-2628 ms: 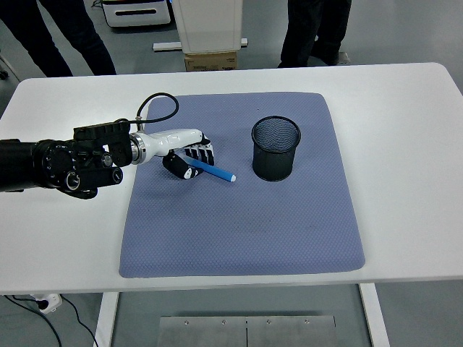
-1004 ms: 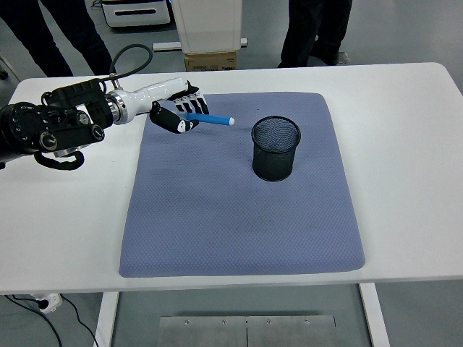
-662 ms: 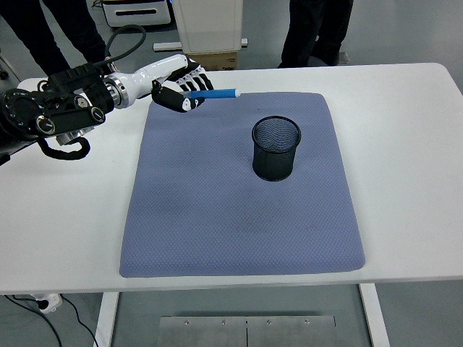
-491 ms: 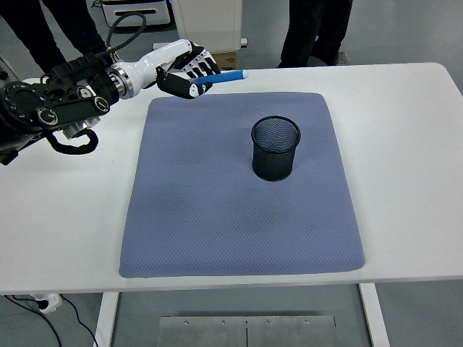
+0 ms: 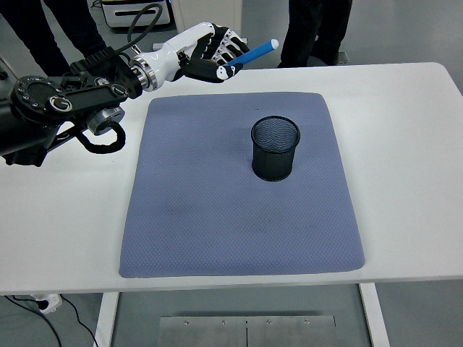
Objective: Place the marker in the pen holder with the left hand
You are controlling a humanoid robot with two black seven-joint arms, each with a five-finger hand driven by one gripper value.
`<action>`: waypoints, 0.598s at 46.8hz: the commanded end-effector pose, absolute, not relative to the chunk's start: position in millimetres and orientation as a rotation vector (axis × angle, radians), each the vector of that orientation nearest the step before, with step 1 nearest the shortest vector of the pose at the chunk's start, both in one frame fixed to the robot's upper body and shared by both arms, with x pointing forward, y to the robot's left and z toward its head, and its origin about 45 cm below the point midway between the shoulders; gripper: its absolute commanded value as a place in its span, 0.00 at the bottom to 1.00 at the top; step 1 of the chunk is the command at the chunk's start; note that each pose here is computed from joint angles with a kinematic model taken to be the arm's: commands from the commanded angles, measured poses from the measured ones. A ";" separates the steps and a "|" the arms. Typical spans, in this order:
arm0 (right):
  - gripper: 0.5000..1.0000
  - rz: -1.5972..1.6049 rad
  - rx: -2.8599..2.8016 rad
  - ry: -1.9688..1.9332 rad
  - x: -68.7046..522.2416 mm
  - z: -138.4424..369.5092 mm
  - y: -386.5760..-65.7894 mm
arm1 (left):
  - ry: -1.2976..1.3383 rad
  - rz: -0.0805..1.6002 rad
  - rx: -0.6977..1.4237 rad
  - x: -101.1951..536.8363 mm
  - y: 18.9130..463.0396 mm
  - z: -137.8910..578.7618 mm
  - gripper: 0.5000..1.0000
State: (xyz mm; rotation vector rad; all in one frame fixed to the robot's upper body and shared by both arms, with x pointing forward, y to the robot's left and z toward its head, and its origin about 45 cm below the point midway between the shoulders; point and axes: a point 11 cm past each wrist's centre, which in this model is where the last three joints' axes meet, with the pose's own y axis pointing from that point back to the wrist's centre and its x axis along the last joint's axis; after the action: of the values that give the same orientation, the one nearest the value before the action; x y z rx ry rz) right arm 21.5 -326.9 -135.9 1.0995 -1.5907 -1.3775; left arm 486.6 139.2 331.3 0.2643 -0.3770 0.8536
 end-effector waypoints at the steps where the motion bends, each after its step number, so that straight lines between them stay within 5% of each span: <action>1: 1.00 -1.378 1.099 -1.591 21.5 -135.9 -326.9 | -0.366 0.843 0.257 484.7 133.9 329.1 0.00; 28: 1.00 -1.378 1.099 -1.591 21.5 -135.9 -326.9 | -0.191 0.767 0.143 463.9 100.2 296.8 0.00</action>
State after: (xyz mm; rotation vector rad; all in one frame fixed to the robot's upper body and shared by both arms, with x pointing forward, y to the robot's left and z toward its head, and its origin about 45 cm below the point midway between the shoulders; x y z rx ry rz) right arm 21.6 -326.9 -135.9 1.0995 -1.5908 -1.3774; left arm 465.6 101.8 301.8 0.1461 -0.2086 0.7666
